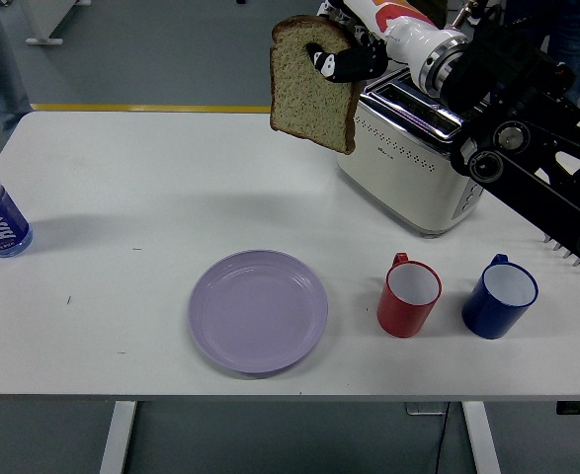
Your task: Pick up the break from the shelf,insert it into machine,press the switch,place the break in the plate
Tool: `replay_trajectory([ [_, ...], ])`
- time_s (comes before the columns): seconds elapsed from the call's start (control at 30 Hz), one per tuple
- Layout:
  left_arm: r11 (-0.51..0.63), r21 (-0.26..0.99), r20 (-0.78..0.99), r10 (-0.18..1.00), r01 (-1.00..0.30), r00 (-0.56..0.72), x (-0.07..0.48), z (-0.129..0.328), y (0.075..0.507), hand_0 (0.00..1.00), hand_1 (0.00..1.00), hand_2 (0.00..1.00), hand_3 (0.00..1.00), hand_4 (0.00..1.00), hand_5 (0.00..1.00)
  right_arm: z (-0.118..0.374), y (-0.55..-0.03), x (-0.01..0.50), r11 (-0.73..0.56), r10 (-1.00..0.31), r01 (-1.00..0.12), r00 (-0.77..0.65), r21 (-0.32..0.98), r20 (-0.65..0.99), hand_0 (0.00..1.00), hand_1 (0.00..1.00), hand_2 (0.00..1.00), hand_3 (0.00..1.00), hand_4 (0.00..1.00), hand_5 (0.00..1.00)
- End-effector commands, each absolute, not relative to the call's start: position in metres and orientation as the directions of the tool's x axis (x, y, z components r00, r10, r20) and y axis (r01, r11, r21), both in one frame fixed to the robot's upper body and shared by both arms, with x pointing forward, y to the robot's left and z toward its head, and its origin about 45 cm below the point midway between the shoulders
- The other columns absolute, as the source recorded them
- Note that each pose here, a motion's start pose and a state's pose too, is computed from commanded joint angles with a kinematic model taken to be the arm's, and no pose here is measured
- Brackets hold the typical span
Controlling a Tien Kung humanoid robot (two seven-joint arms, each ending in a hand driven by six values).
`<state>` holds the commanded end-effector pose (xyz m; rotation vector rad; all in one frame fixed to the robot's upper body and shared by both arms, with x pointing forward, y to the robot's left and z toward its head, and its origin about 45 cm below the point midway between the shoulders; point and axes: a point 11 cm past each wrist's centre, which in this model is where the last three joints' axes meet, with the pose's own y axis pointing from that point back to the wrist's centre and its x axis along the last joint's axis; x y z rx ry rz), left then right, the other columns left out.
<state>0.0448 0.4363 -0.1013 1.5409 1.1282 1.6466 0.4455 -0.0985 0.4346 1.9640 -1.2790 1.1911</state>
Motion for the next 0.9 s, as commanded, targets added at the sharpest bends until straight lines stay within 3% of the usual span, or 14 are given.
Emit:
replay_trajectory([
  [0.9, -0.449, 0.887, 0.461, 0.876, 0.112, -0.141, 0.047, -0.101, 0.435, 0.637, 0.483, 0.452, 0.551, 0.346, 0.824, 0.425, -0.084, 0.415, -0.515, -0.445, -0.857, 0.246, -0.021, 0.861, 0.002, 0.002, 0.297, 0.389, 0.42, 0.085],
])
